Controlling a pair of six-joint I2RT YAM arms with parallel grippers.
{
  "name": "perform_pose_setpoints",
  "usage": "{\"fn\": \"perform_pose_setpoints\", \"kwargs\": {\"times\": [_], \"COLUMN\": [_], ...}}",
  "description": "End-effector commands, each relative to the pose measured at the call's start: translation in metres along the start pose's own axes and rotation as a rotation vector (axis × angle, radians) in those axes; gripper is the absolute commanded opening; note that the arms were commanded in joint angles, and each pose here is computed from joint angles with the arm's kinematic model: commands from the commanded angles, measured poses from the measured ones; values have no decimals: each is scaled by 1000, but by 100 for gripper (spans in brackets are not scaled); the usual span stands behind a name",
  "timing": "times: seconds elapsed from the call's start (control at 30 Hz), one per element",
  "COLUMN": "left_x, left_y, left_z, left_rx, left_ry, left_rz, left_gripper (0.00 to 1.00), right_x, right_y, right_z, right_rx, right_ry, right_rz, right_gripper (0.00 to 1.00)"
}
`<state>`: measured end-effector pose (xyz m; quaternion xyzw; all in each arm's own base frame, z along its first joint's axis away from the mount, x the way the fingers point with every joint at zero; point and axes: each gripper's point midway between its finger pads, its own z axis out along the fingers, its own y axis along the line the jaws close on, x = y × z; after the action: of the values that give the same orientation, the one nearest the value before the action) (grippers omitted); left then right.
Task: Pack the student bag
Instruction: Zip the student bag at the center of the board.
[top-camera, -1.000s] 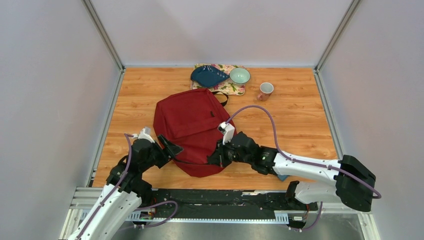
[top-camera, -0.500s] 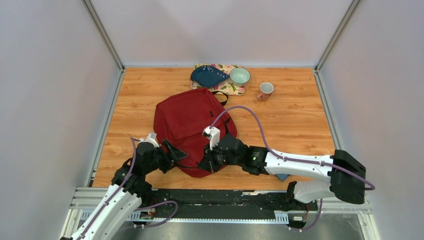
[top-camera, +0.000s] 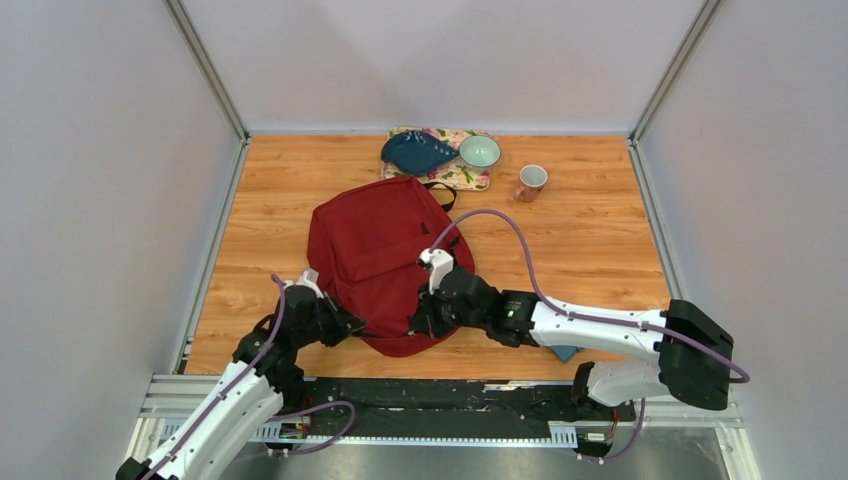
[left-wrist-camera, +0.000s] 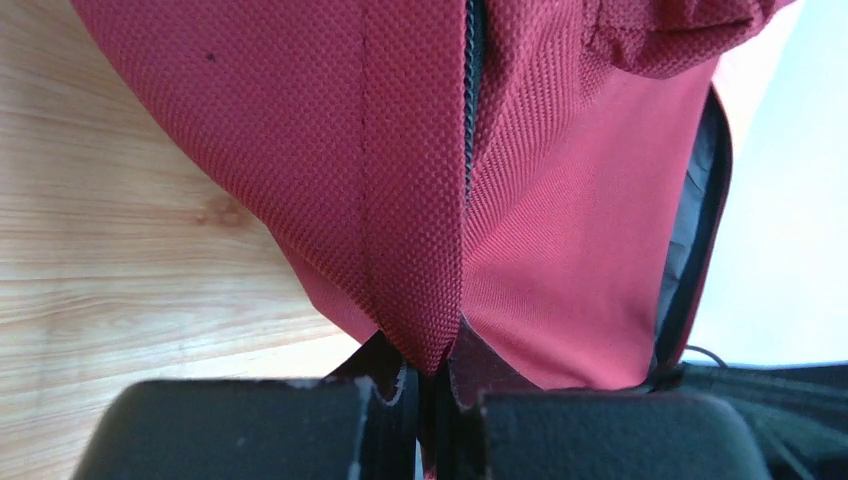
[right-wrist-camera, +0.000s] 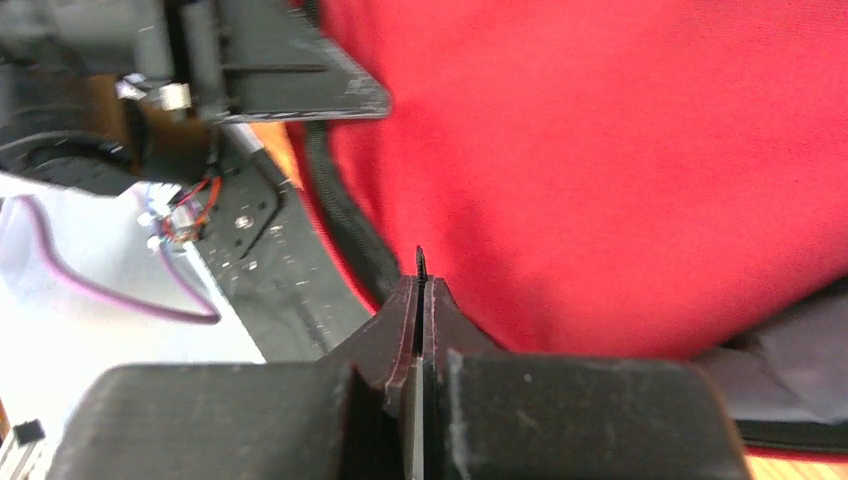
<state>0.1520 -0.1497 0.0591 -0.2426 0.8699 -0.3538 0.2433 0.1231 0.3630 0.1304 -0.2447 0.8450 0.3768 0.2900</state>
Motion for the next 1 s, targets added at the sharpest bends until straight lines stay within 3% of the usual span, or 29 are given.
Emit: {"fn": "perform_pose_setpoints", "kwargs": {"times": [0.0, 0.2, 0.43, 0.47, 0.5, 0.53, 0.57, 0.6, 0.63, 0.83, 0.97], "left_x": [-20, -31, -30, -31, -32, -34, -41, -45, -47, -88, -85], "left_y": [9, 19, 15, 4, -3, -9, -24, -28, -29, -56, -106], "left_z": [-6, -15, -16, -17, -19, -22, -30, -36, -42, -102, -110], "left_rx": [-105, -159, -129, -89, -67, -48, -19, -16, -37, -148, 60], "left_ry": [-71, -112, -97, -95, -94, -99, -122, -134, -137, -275, -261], "left_rz": [90, 110, 98, 108, 123, 132, 151, 189, 208, 392, 520], "left_gripper": [0, 0, 0, 7, 21, 36, 63, 73, 77, 78, 79], "right_x": [-14, -24, -15, -18, -20, -20, -20, -20, -19, -20, -24], "right_y": [-43, -80, -88, -86, -83, -80, -73, -72, -71, -68, -66], "right_z": [-8, -32, -40, -41, -41, -42, -41, -40, -39, -37, -37], "right_rx": [121, 179, 194, 181, 163, 149, 113, 106, 98, 83, 78], "right_ry": [-69, -143, -150, -161, -171, -175, -169, -165, -159, -157, -165], "right_rz": [92, 172, 188, 189, 198, 198, 198, 200, 202, 203, 196], "right_gripper": [0, 0, 0, 0, 0, 0, 0, 0, 0, 0, 0]}}
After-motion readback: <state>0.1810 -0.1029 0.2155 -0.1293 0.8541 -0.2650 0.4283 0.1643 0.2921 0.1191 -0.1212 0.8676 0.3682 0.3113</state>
